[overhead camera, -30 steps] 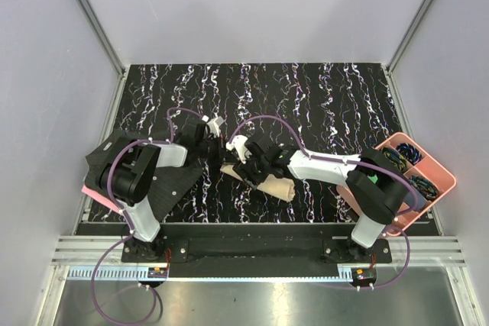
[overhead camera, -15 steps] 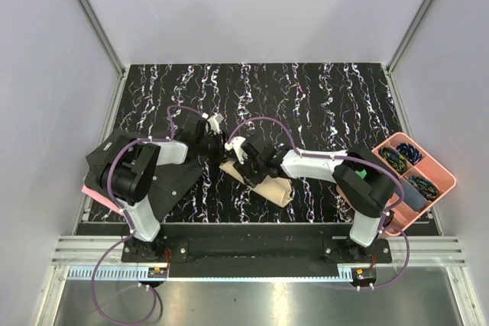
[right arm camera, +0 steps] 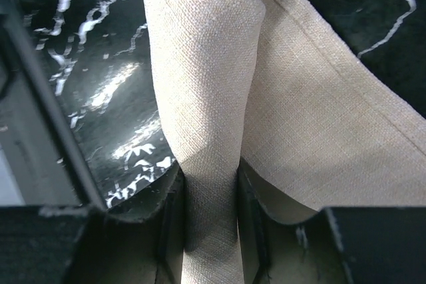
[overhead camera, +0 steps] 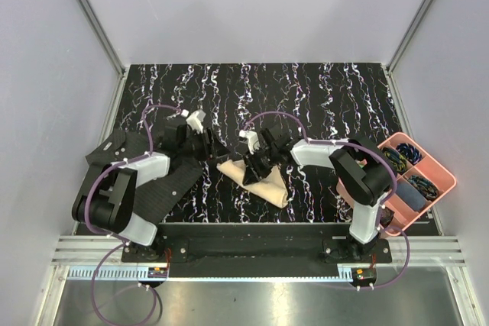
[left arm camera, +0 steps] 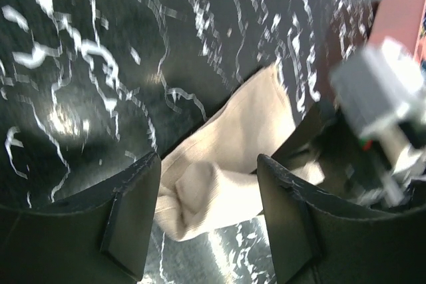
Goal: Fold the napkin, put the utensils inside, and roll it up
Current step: Roll the napkin with the utensil
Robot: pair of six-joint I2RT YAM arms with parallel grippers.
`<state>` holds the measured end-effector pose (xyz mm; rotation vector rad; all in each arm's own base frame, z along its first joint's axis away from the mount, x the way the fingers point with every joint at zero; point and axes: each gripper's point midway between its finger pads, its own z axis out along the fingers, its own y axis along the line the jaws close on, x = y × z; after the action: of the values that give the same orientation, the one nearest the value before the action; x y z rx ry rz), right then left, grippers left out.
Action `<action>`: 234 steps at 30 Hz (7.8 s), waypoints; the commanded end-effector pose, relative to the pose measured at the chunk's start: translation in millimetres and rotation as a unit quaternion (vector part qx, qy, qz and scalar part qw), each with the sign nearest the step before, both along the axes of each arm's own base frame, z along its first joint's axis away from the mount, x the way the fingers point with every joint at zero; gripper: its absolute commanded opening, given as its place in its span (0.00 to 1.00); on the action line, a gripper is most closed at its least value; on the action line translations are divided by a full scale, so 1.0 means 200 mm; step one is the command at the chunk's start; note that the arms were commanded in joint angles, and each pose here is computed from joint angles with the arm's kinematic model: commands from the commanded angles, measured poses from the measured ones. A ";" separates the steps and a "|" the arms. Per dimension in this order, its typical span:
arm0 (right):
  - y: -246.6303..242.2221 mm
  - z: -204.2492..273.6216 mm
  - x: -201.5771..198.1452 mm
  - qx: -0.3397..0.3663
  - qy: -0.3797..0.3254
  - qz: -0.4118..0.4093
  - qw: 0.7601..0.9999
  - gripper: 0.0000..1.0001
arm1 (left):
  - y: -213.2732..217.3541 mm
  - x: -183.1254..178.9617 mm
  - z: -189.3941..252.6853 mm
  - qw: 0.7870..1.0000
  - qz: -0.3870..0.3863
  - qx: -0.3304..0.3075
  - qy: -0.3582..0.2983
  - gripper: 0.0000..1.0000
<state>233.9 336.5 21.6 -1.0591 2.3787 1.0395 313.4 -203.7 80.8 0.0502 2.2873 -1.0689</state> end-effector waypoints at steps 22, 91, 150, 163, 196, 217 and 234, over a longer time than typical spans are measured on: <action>-0.02 -0.08 -0.04 0.073 0.141 0.033 0.987 0.35 | -0.14 -0.18 -0.13 0.994 -0.083 -0.063 0.011 0.32; -0.09 -0.16 0.05 -0.164 -0.083 0.029 0.983 0.45 | 0.03 0.08 -0.06 0.998 0.016 0.046 0.032 0.52; -0.18 0.30 0.33 -0.091 -0.109 -0.057 0.988 0.73 | 0.01 -0.06 -0.19 0.997 -0.008 0.020 0.078 0.00; -0.04 0.27 0.18 -0.127 -0.283 -0.002 0.951 0.73 | 0.01 -0.01 -0.21 0.994 -0.009 0.018 0.104 0.00; -0.12 -0.08 0.25 -0.189 -0.144 0.031 0.971 0.38 | 0.09 0.11 -0.03 0.998 0.033 0.047 0.026 0.64; -0.05 0.01 0.16 -0.076 0.056 0.050 0.994 0.36 | -0.01 -0.06 -0.01 0.999 -0.029 -0.036 -0.006 0.49; -0.04 -0.01 0.13 -0.024 0.132 0.063 0.989 0.38 | -0.07 0.00 -0.06 0.997 -0.039 -0.060 -0.003 0.26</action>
<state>269.2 330.8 26.7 -1.1684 2.5322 1.1696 299.4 -209.3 54.8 0.0272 2.3145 -1.2058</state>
